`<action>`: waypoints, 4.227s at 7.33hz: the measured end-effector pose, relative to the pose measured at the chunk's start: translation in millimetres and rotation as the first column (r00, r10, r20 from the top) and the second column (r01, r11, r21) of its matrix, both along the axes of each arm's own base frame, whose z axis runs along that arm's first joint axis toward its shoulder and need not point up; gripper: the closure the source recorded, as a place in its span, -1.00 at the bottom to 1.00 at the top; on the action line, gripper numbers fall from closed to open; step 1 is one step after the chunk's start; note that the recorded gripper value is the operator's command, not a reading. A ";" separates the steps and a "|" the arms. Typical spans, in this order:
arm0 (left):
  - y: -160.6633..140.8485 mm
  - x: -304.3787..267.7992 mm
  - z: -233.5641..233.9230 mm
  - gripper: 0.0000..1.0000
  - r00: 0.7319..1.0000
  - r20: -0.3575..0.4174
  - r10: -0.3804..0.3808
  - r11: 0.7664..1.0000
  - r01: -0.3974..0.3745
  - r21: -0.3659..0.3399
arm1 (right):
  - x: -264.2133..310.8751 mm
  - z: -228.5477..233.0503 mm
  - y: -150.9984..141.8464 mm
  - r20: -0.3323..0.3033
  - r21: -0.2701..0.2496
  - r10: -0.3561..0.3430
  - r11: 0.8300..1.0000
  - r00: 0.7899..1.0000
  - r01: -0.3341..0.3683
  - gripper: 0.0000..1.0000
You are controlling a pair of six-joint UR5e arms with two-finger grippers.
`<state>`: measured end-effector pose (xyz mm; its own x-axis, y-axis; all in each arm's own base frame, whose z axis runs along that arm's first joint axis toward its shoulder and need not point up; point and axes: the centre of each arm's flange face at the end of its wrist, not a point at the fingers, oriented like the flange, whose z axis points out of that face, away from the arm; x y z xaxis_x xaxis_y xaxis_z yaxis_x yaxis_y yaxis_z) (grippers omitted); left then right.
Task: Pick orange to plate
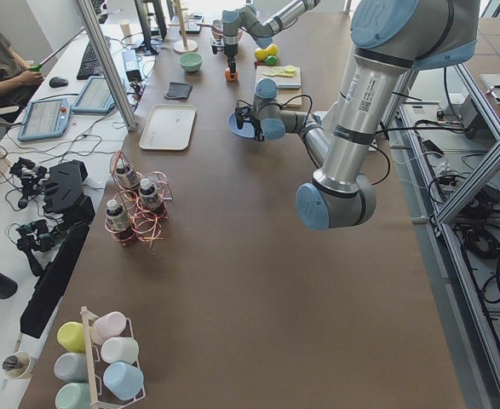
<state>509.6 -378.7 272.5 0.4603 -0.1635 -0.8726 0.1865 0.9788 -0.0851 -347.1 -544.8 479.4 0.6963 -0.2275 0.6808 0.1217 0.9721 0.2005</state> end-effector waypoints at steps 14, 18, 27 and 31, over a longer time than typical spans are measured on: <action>-145.3 -213.1 126.8 -0.91 0.986 0.157 0.061 0.978 -0.091 0.189 | -216.8 -294.5 147.2 0.146 -0.115 0.161 0.983 0.976 -0.145 1.00; -151.4 -251.1 153.1 -0.93 0.982 0.178 0.069 0.974 -0.105 0.203 | -279.3 -293.0 172.9 0.093 -0.107 0.145 0.985 0.985 -0.135 1.00; -153.1 -311.3 181.4 -0.93 0.975 0.216 0.043 0.972 -0.091 0.218 | -149.3 -295.9 82.4 0.075 -0.096 0.151 0.985 0.986 -0.143 -1.00; -151.7 -470.2 246.0 -0.93 0.929 0.348 0.128 0.932 -0.233 0.278 | 138.4 -150.7 -20.9 0.031 -0.041 0.030 0.999 0.999 -0.028 -1.00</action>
<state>39.4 -530.4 518.5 0.7171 0.2026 -0.6668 -0.0300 0.9649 0.2609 -208.7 -565.7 328.7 0.6803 -0.1796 0.7106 0.0876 0.9825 0.1645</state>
